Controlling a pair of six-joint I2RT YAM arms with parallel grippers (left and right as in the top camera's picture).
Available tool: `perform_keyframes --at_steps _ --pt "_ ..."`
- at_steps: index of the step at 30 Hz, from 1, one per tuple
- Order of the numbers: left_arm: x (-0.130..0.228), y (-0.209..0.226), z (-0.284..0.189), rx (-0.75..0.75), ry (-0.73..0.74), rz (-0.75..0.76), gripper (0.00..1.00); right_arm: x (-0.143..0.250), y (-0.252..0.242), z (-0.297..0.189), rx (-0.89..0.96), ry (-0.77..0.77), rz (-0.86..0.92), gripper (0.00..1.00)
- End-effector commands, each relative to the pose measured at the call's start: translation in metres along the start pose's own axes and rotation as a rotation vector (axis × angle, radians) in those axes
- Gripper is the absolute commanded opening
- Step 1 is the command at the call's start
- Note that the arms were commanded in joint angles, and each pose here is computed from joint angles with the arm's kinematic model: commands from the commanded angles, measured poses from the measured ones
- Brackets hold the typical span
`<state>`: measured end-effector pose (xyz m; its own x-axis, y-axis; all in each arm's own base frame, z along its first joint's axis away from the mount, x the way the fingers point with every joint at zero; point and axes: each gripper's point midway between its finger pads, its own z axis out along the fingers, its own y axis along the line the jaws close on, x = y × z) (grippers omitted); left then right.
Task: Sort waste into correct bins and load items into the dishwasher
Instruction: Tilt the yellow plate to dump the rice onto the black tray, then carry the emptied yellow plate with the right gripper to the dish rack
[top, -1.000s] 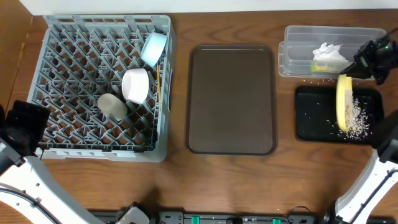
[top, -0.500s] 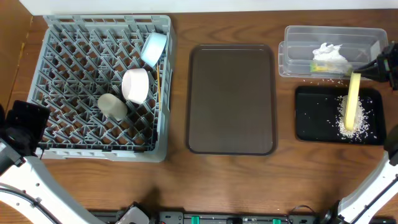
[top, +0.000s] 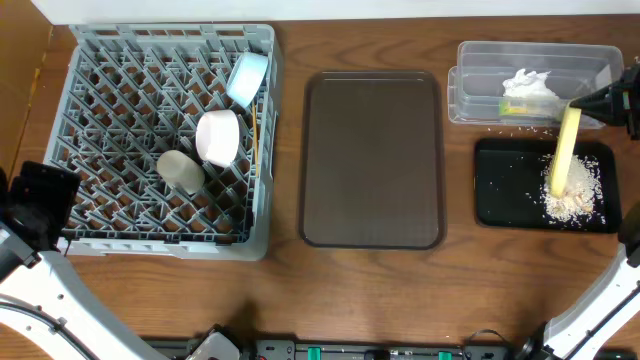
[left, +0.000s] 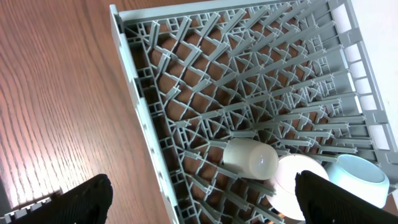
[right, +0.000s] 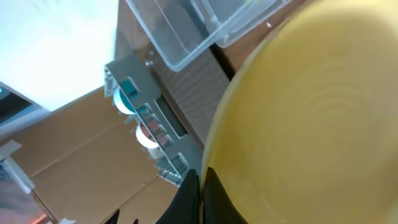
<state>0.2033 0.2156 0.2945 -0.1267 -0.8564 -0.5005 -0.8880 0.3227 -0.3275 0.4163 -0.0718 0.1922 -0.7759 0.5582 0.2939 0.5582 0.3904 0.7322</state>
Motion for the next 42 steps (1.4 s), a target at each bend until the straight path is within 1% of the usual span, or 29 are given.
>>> perform_keyframes --at_steps 1,3,6,8,9,11,13,15,17,19,21,22,23,25,26,28,30,37,42 --pt "-0.002 0.001 -0.001 -0.006 -0.006 -0.004 0.95 0.010 0.018 -0.013 -0.053 -0.016 -0.056 0.01" --pt "-0.002 0.001 -0.001 -0.006 -0.006 -0.004 0.95 0.003 0.015 -0.012 -0.032 -0.042 -0.074 0.01" --pt "-0.002 0.001 -0.001 -0.006 -0.006 -0.004 0.95 0.011 0.011 -0.012 -0.022 -0.012 -0.030 0.01" --pt "-0.002 0.001 -0.001 -0.006 -0.006 -0.004 0.95 0.003 0.011 -0.013 -0.016 -0.041 -0.067 0.01" --pt "-0.002 0.001 -0.001 -0.006 -0.006 -0.004 0.95 0.001 0.006 -0.012 0.017 -0.050 -0.042 0.01" --pt "-0.002 0.001 -0.001 -0.006 -0.006 -0.004 0.95 0.012 0.011 -0.012 -0.015 -0.008 -0.038 0.01" --pt "-0.002 0.001 -0.001 -0.006 -0.006 -0.004 0.95 0.008 0.017 -0.013 -0.051 -0.022 -0.096 0.01" --pt "-0.002 0.001 -0.001 -0.006 -0.006 -0.004 0.95 -0.001 0.009 -0.012 -0.001 -0.057 -0.067 0.01" --pt "-0.002 0.001 -0.001 -0.006 -0.006 -0.004 0.95 0.006 0.008 -0.013 0.000 -0.032 -0.031 0.01" --pt "-0.002 0.001 -0.001 -0.006 -0.006 -0.004 0.95 0.000 0.011 -0.013 -0.017 -0.052 -0.083 0.01" --pt "-0.002 0.001 -0.001 -0.006 -0.006 -0.004 0.95 -0.010 0.000 -0.013 0.056 -0.093 -0.050 0.01" --pt "-0.002 0.001 -0.001 -0.006 -0.006 -0.004 0.95 -0.008 -0.004 -0.013 0.078 -0.088 -0.016 0.01" --pt "-0.002 0.001 -0.001 -0.006 -0.006 -0.004 0.95 -0.001 -0.002 -0.013 0.060 -0.062 -0.013 0.01" --pt "-0.002 0.001 -0.001 -0.006 -0.006 -0.004 0.95 0.002 0.008 -0.013 0.003 -0.046 -0.065 0.01" --pt "-0.002 0.001 -0.001 -0.006 -0.006 -0.004 0.95 0.001 0.008 -0.013 0.002 -0.048 -0.063 0.01" --pt "-0.002 0.001 -0.001 -0.006 -0.006 -0.004 0.95 0.014 0.013 -0.010 -0.025 -0.001 -0.021 0.01" --pt "-0.002 0.001 -0.001 -0.006 -0.006 -0.004 0.95 0.020 0.030 -0.013 -0.102 0.005 -0.089 0.01" --pt "-0.002 0.001 -0.001 -0.006 -0.006 -0.004 0.95 0.037 0.047 -0.014 -0.100 0.003 -0.108 0.01" --pt "-0.002 0.001 -0.001 -0.006 -0.006 -0.004 0.95 0.062 0.069 -0.006 -0.091 0.025 -0.165 0.01"
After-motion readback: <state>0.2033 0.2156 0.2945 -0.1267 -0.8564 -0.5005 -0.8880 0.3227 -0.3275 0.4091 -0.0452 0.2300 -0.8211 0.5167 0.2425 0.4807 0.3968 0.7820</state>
